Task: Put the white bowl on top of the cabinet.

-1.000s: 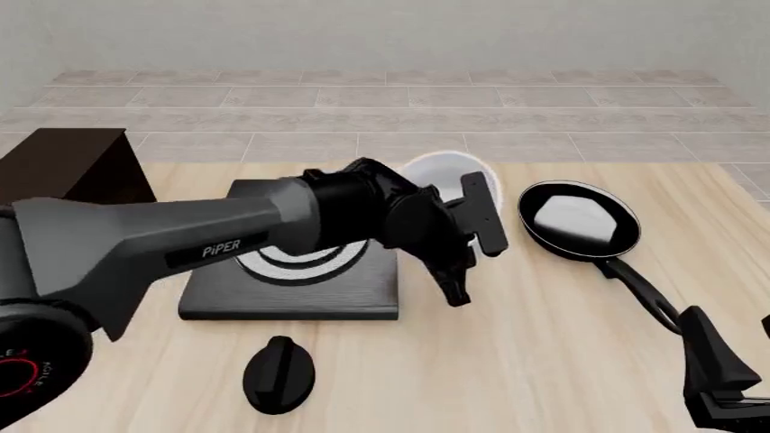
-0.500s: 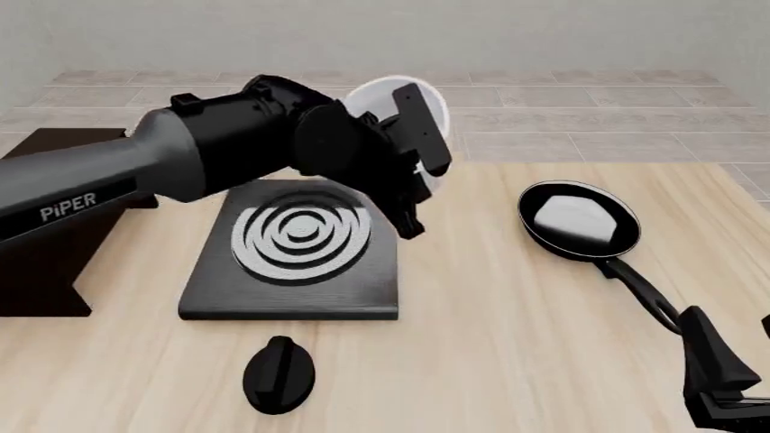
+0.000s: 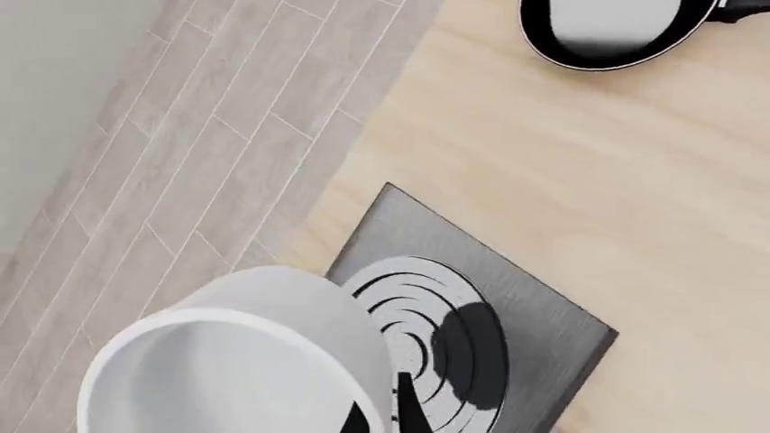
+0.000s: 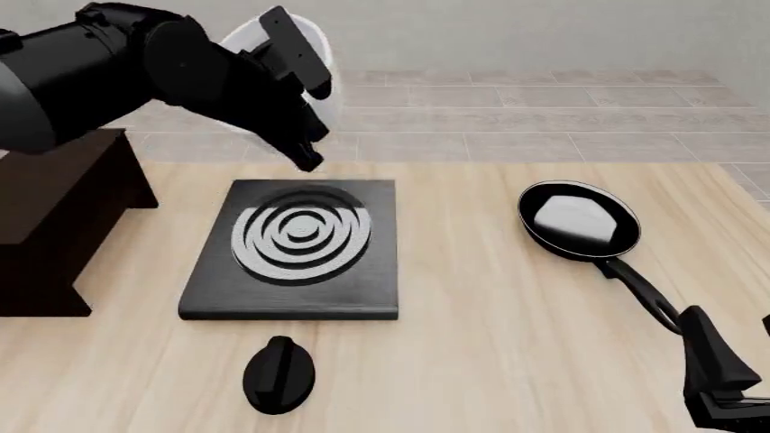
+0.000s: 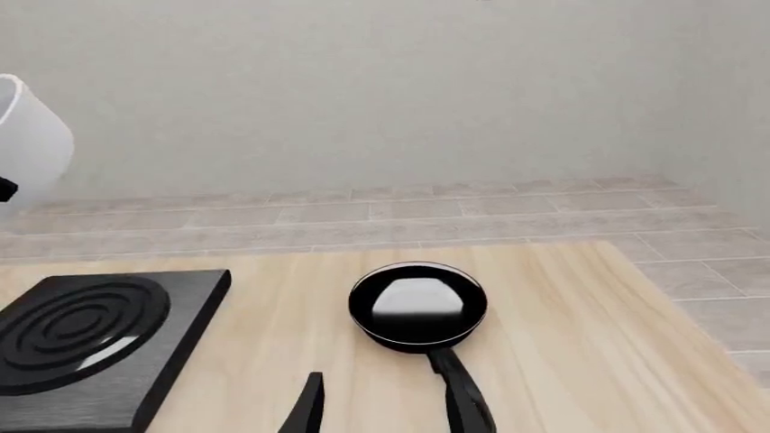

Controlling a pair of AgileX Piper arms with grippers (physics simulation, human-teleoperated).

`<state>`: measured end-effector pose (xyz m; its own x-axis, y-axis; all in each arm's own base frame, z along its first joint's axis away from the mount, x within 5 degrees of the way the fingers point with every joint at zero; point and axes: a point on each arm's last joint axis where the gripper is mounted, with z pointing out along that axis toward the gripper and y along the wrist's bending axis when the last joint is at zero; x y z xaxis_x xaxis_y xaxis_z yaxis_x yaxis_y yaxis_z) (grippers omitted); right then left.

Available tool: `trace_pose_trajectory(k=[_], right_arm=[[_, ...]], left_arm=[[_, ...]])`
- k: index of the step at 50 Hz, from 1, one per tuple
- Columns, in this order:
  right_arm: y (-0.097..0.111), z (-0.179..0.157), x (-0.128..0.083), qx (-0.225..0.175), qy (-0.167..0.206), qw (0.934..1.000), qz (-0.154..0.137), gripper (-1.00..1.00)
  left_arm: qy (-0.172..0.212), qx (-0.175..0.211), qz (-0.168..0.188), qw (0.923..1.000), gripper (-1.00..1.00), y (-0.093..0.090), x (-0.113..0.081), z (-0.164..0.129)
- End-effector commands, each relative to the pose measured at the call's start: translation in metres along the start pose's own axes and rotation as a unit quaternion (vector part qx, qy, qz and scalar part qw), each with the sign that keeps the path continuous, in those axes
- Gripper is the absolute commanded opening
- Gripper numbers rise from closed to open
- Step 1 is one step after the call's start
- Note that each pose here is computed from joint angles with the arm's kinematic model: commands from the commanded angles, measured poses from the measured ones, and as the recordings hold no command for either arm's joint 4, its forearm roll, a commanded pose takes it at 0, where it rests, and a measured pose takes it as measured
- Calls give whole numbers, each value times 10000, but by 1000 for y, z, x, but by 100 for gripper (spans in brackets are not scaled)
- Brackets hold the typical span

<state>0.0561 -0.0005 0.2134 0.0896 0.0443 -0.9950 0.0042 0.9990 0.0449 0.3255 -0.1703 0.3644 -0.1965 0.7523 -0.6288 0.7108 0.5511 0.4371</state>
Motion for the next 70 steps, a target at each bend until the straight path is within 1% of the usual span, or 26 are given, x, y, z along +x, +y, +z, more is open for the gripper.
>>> trace_pose_trajectory(k=[1, 3, 5, 7, 9, 12, 14, 17, 21, 24, 25, 28, 31, 34, 38, 43, 48, 50, 51, 59, 62, 64, 65, 66, 67, 70], right_arm=[[0, 0, 0, 4, -9, 10000, -16, 100], [0, 0, 0, 7, -10, 10000, -18, 100], [0, 0, 0, 11, -10, 10000, -19, 100], [0, 0, 0, 9, -7, 10000, -24, 100], [0, 0, 0, 11, -5, 10000, -27, 100], [0, 0, 0, 10, -1, 10000, -26, 100], [0, 0, 0, 9, -1, 10000, -25, 100], [0, 0, 0, 10, -1, 10000, -27, 100], [0, 0, 0, 12, -4, 10000, -31, 100], [0, 0, 0, 11, -3, 10000, -35, 100], [0, 0, 0, 12, -1, 10000, -38, 100], [0, 0, 0, 15, 2, 10000, -36, 100], [0, 0, 0, 17, 3, 10000, -37, 100], [0, 0, 0, 24, 3, 10000, -35, 100], [0, 0, 0, 27, 11, 10000, -28, 100], [0, 0, 0, 21, 13, 10000, -40, 100], [0, 0, 0, 28, 9, 10000, -35, 100], [0, 0, 0, 27, 9, 10000, -36, 100], [0, 0, 0, 27, 10, 10000, -34, 100], [0, 0, 0, 24, 11, 10000, -40, 100], [0, 0, 0, 27, 9, 10000, -41, 100], [0, 0, 0, 31, 9, 10000, -38, 100], [0, 0, 0, 31, 5, 10000, -39, 100], [0, 0, 0, 30, 0, 10000, -39, 100], [0, 0, 0, 31, 0, 10000, -40, 100], [0, 0, 0, 34, 0, 10000, -39, 100]], left_arm=[[222, -794, -664, 9944, -100, 57, 35, -30], [351, -873, -705, 9931, -100, 64, 46, -29], [453, -946, -853, 9908, -100, 72, 54, -31], [504, -1047, -894, 9892, -100, 79, 61, -34], [559, -1181, -1052, 9858, -100, 90, 67, -40], [626, -1258, -1176, 9831, -100, 95, 74, -45], [686, -1397, -1262, 9797, -100, 105, 83, -48], [732, -1396, -1291, 9790, -100, 104, 86, -51], [867, -1488, -1515, 9733, -100, 111, 99, -54], [1073, -1406, -1398, 9743, -100, 105, 114, -51], [1085, -1416, -1444, 9733, -100, 105, 117, -50], [1076, -1541, -1654, 9681, -100, 114, 120, -53], [1221, -1616, -1746, 9636, -100, 121, 135, -52], [1252, -1701, -1904, 9587, -100, 126, 140, -56], [1334, -1785, -1826, 9576, -100, 128, 150, -63], [1402, -1835, -1895, 9543, -100, 130, 159, -63], [1505, -1956, -1984, 9485, -100, 139, 173, -64], [1646, -2131, -2033, 9414, -100, 151, 193, -68], [1669, -2124, -2063, 9405, -100, 151, 195, -67], [1773, -2122, -2163, 9363, -100, 150, 208, -64], [1821, -2207, -2280, 9307, -100, 157, 217, -65], [1869, -2211, -2303, 9291, -100, 157, 223, -64], [1880, -2241, -2380, 9262, -100, 159, 227, -64], [1815, -2273, -2537, 9225, -100, 162, 224, -62], [1774, -2278, -2604, 9213, -100, 162, 222, -62], [1801, -2310, -2608, 9199, -100, 163, 227, -61]])
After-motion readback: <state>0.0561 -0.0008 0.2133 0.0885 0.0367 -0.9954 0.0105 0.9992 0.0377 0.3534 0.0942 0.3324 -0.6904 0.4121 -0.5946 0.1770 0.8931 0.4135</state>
